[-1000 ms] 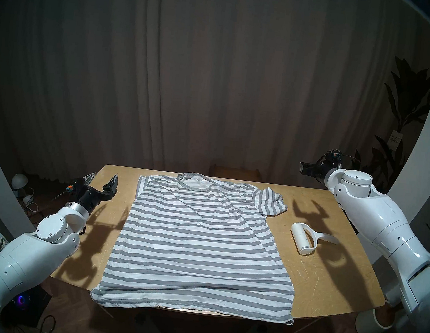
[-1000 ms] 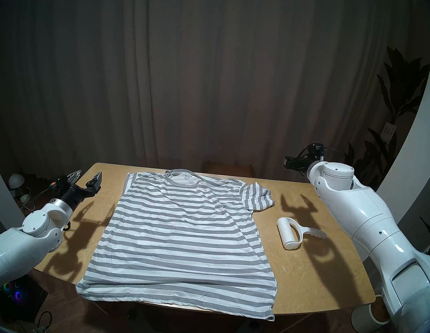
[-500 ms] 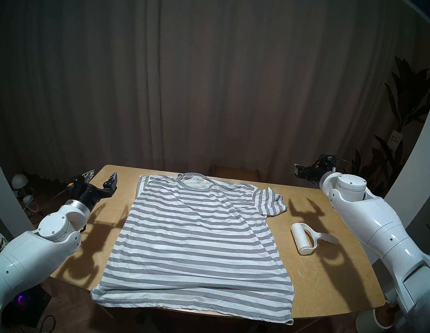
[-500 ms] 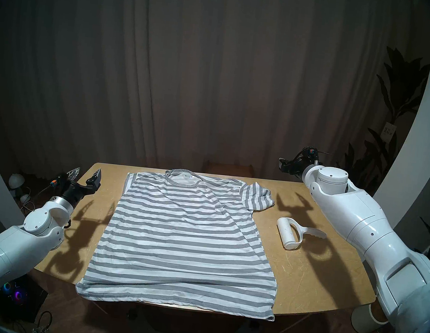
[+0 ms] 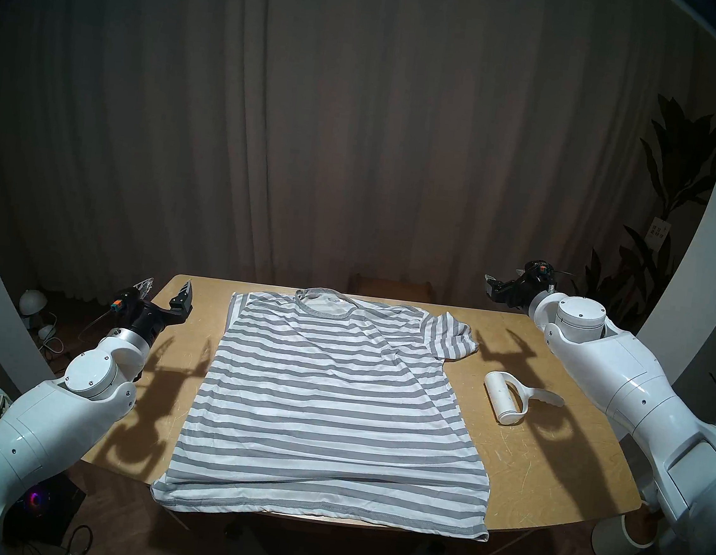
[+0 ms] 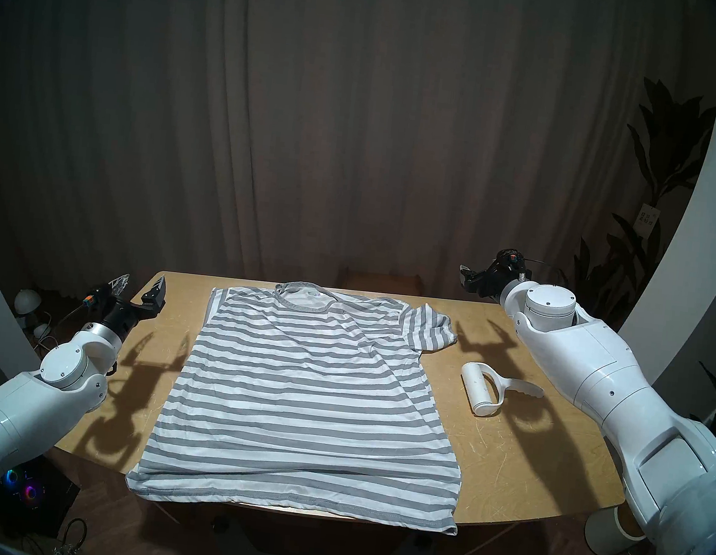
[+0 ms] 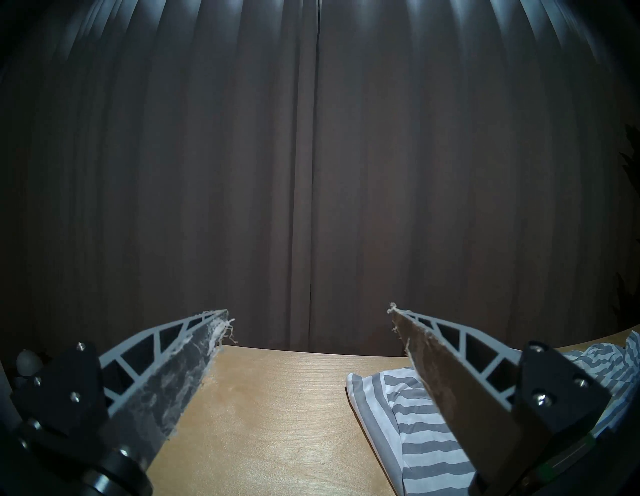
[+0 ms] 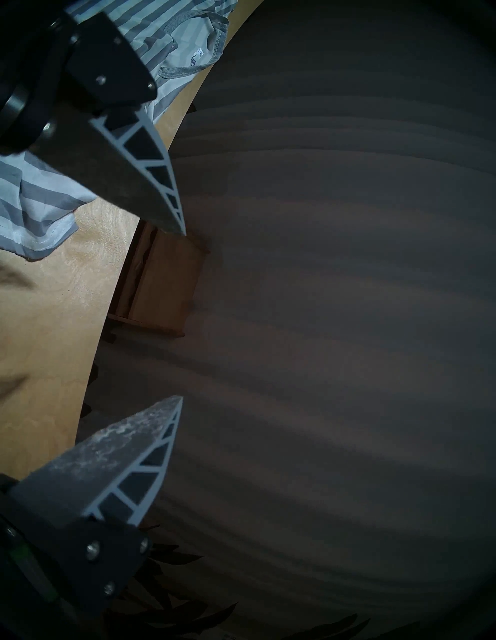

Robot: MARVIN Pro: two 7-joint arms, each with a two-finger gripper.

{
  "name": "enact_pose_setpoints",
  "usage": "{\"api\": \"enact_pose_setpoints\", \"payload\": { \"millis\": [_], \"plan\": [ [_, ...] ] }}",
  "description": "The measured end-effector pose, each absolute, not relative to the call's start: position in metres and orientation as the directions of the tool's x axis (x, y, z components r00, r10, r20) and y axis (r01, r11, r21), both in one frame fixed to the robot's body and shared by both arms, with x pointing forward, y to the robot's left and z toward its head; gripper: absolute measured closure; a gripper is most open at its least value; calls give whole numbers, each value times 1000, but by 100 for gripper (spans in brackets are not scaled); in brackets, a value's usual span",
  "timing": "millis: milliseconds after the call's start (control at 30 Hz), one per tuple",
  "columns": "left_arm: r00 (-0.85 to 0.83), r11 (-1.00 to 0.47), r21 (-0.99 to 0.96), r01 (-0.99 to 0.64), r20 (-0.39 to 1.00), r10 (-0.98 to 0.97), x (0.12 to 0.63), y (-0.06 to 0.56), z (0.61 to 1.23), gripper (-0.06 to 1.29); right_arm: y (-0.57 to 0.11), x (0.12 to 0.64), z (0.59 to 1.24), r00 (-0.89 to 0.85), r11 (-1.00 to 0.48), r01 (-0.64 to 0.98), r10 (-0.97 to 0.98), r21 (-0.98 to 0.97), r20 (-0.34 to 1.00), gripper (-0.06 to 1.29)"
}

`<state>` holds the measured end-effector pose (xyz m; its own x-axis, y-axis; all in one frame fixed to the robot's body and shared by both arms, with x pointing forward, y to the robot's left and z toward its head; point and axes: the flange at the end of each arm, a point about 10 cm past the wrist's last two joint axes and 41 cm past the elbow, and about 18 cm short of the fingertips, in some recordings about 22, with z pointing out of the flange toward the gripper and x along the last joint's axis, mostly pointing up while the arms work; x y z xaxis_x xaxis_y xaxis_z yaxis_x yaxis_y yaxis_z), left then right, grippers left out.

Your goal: Use the fur roller to clean a top

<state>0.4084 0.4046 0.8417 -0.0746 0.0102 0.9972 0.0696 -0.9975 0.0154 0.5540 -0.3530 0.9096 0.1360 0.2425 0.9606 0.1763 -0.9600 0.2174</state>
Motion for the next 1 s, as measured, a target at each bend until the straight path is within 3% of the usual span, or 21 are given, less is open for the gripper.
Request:
{"api": "enact_pose_setpoints", "payload": {
  "millis": [1000],
  "plan": [
    [-46, -989, -25, 144, 998, -32, 424, 395, 839, 2, -361, 559, 891, -90, -885, 250, 384, 394, 919, 2]
  ]
}}
